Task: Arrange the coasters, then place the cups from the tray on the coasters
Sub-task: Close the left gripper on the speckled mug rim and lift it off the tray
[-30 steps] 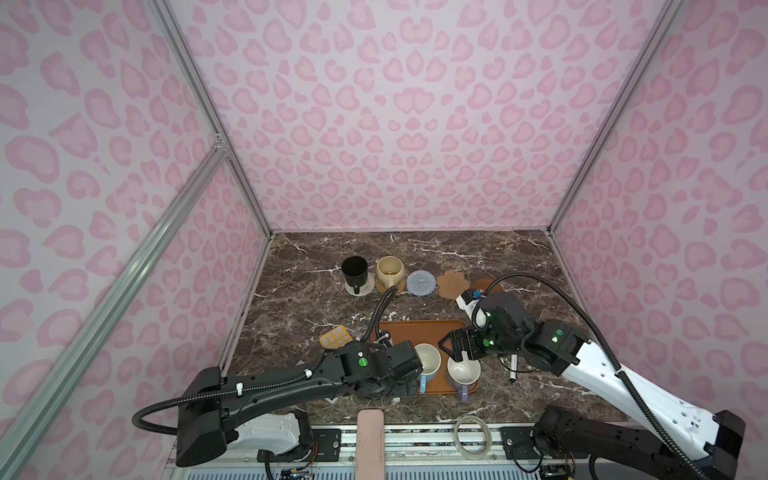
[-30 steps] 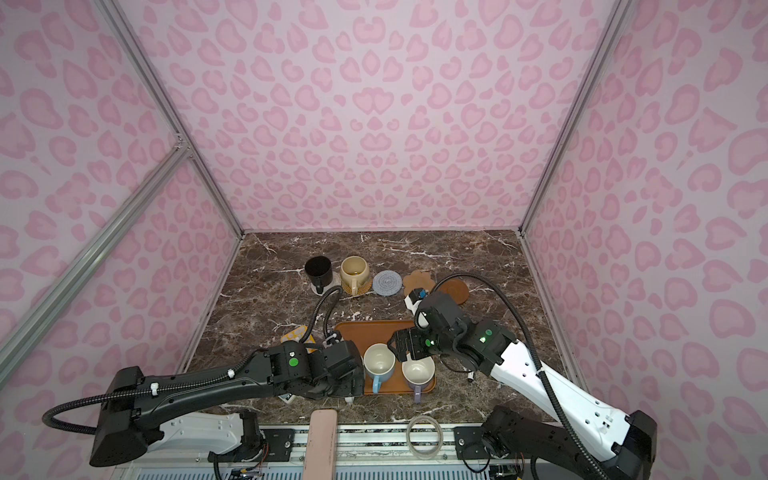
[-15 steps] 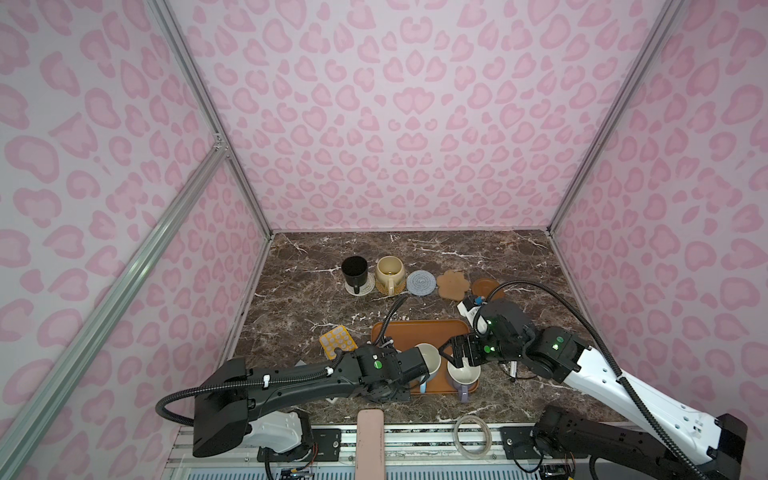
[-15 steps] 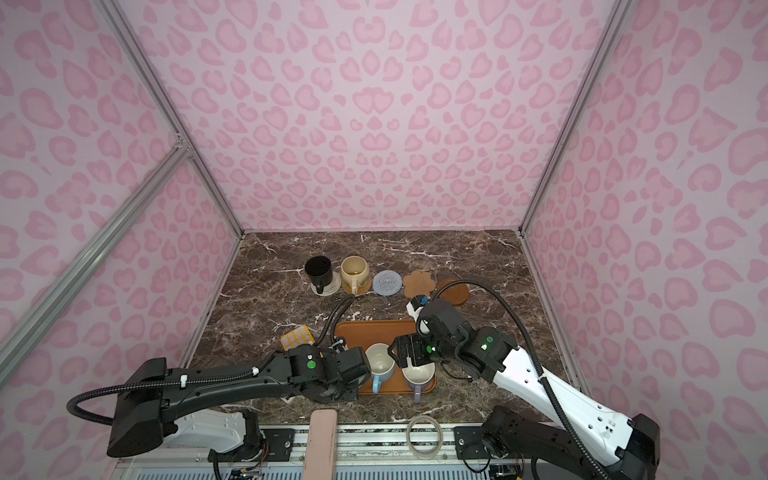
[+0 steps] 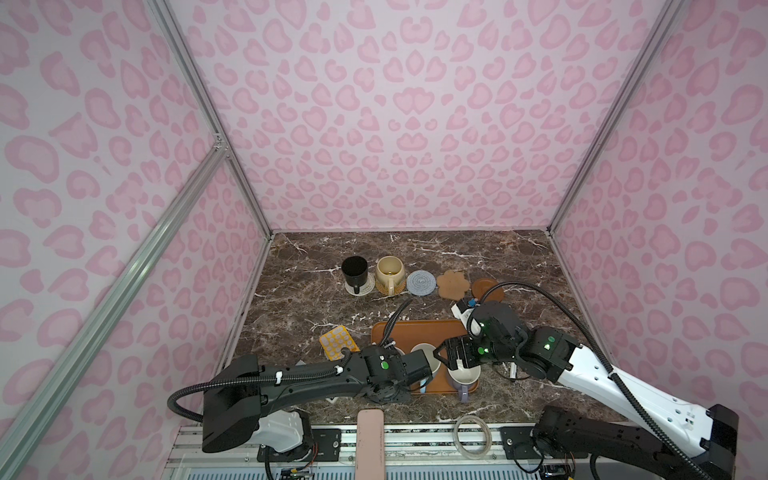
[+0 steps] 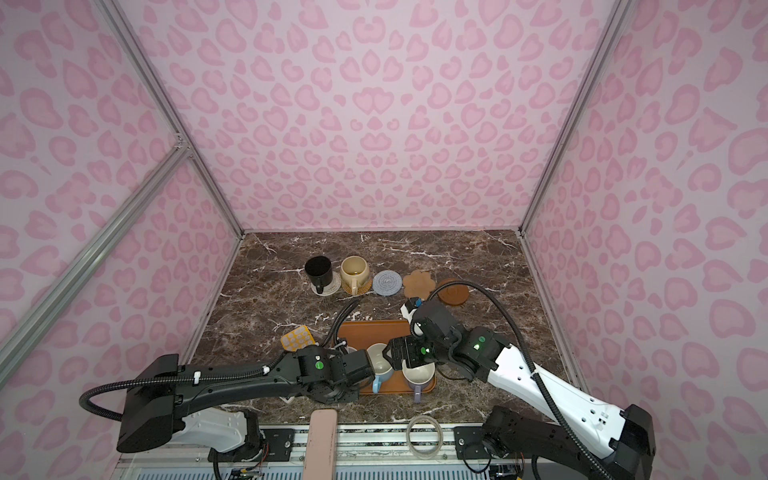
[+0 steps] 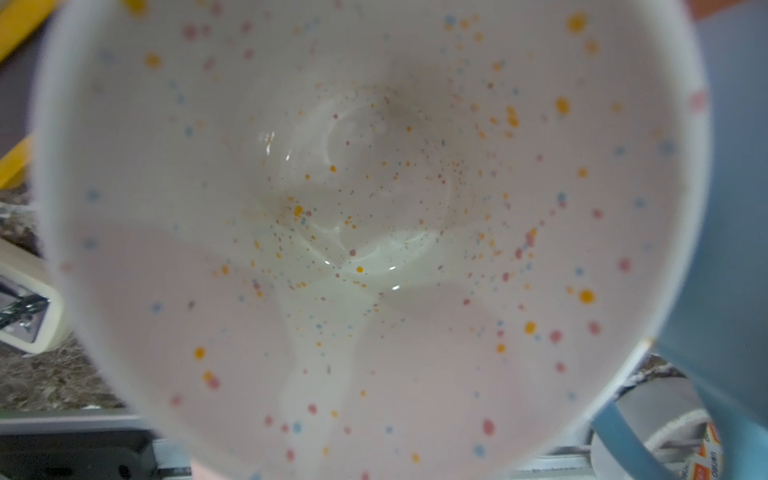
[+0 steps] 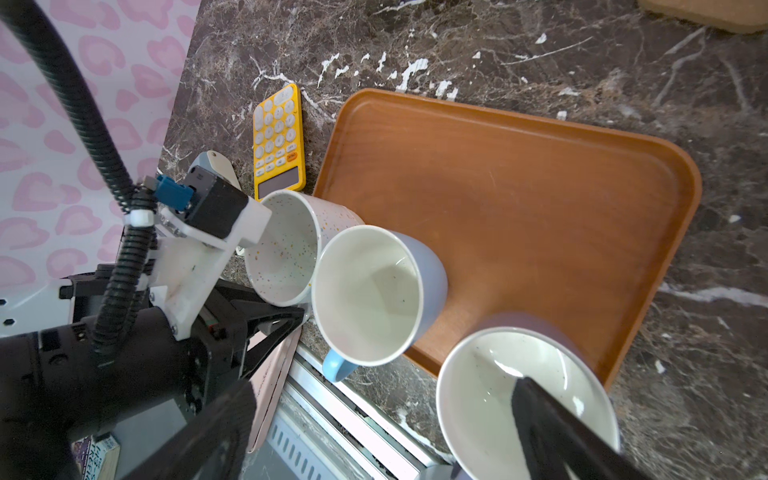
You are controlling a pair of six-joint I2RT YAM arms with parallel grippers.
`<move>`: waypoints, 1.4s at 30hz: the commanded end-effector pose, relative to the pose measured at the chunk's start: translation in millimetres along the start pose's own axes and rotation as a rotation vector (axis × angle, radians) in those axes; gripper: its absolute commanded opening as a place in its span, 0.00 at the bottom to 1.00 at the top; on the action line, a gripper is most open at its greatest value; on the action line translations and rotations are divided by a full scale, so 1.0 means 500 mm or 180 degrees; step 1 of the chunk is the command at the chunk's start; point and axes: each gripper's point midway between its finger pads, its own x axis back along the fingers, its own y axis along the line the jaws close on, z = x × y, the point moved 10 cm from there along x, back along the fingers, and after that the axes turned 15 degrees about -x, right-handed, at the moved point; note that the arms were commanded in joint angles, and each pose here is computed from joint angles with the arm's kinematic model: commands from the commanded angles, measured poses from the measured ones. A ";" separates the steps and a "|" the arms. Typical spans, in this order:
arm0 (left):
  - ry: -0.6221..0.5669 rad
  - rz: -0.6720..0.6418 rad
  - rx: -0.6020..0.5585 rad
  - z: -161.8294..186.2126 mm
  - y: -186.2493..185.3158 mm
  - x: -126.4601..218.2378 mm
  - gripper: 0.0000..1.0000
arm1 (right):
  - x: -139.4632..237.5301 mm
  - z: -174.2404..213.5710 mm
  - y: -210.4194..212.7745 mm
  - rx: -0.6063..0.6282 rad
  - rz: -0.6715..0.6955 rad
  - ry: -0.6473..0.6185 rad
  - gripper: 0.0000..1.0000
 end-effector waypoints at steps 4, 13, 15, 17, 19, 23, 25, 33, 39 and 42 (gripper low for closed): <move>-0.0132 -0.0137 0.0009 -0.010 0.004 0.005 0.03 | -0.002 -0.003 0.002 0.0011 -0.0035 -0.0082 0.98; -0.0322 -0.0218 0.0011 -0.019 0.015 0.042 0.03 | -0.009 0.002 -0.005 -0.0024 -0.0069 -0.0095 0.98; -0.0366 -0.0213 -0.0011 -0.024 0.015 0.054 0.03 | -0.012 0.002 -0.007 -0.0024 -0.0077 -0.0100 0.98; -0.0402 -0.0230 -0.0034 -0.028 0.015 0.065 0.03 | -0.014 0.001 -0.006 -0.0030 -0.0085 -0.0097 0.98; -0.0437 -0.0240 -0.0036 -0.035 0.017 0.078 0.03 | -0.016 0.000 -0.005 -0.0029 -0.0099 -0.0089 0.98; -0.0487 -0.0206 -0.0006 -0.048 0.028 0.102 0.03 | -0.017 -0.001 0.002 -0.0029 -0.0202 -0.0108 0.98; -0.0539 -0.0219 0.0006 -0.059 0.038 0.120 0.03 | -0.016 -0.003 0.006 -0.0031 -0.0262 -0.0120 0.98; -0.0714 -0.0253 -0.0009 -0.117 0.072 0.192 0.00 | -0.009 -0.027 0.026 -0.0025 -0.0252 -0.0312 0.98; -0.0840 -0.0116 -0.0061 -0.167 0.064 0.225 0.00 | -0.010 -0.054 0.056 0.0010 -0.0416 -0.0476 0.98; -0.0910 -0.0042 -0.0081 -0.196 0.057 0.240 0.01 | -0.007 -0.067 0.065 0.0040 -0.0449 -0.0549 0.97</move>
